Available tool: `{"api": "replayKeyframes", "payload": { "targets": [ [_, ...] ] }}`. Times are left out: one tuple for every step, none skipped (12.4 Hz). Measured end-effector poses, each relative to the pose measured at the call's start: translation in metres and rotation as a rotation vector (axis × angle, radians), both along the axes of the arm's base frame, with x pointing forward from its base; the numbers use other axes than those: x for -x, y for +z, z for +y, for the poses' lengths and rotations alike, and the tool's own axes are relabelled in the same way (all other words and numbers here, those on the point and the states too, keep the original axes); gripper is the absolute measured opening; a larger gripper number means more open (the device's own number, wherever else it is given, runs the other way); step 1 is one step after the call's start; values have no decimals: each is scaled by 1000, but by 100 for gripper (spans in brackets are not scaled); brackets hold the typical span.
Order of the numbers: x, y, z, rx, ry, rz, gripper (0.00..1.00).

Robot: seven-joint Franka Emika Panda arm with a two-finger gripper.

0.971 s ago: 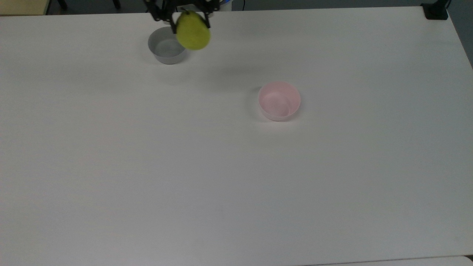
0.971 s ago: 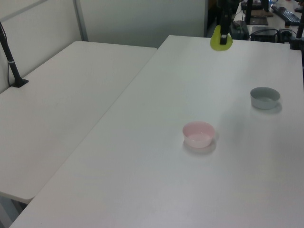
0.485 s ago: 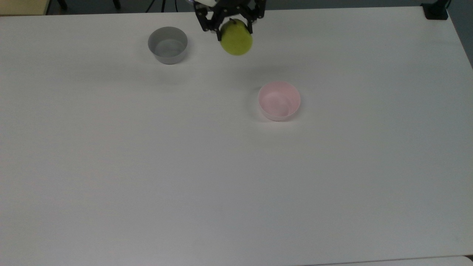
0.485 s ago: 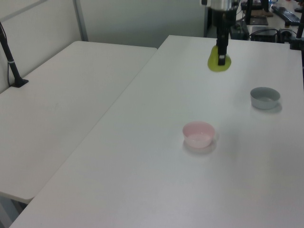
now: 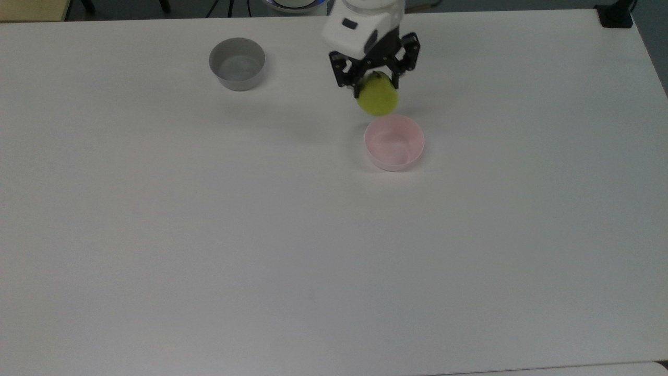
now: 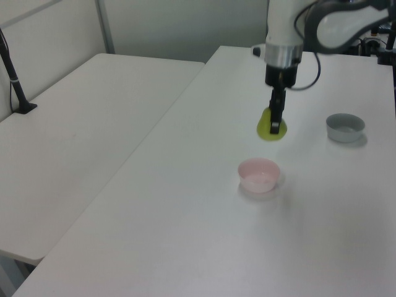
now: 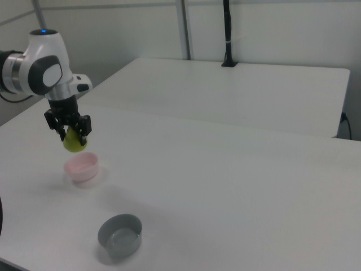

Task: Place the pear in the bowl
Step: 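Carry the pear over the pink bowl and lower it inside, then open the gripper to release the pear and raise it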

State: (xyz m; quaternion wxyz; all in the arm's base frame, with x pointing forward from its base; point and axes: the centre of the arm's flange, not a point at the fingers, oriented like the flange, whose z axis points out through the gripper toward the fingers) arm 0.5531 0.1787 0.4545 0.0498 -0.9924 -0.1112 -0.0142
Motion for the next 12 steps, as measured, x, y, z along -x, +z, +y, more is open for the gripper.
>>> {"api": "replayKeyframes", "payload": {
  "targets": [
    [-2,-11,8,-2,-4,-2,70],
    [-6,-27,14,-4,-7,-3,70],
    [-10,-37,17,-5,-7,-5,70],
    [-14,-51,21,-6,-5,-9,70],
    [-16,-58,24,-7,-3,-13,70],
    [-19,-70,29,-9,1,-19,70],
    [-20,-79,33,-6,6,-19,70],
    [-23,-88,34,-4,7,-22,70],
    [-25,-97,35,-4,5,-25,70],
    [-27,-104,35,-5,3,-28,70],
    [-28,-108,35,-5,3,-27,70],
    [-28,-110,36,-4,3,-25,70]
  ]
}}
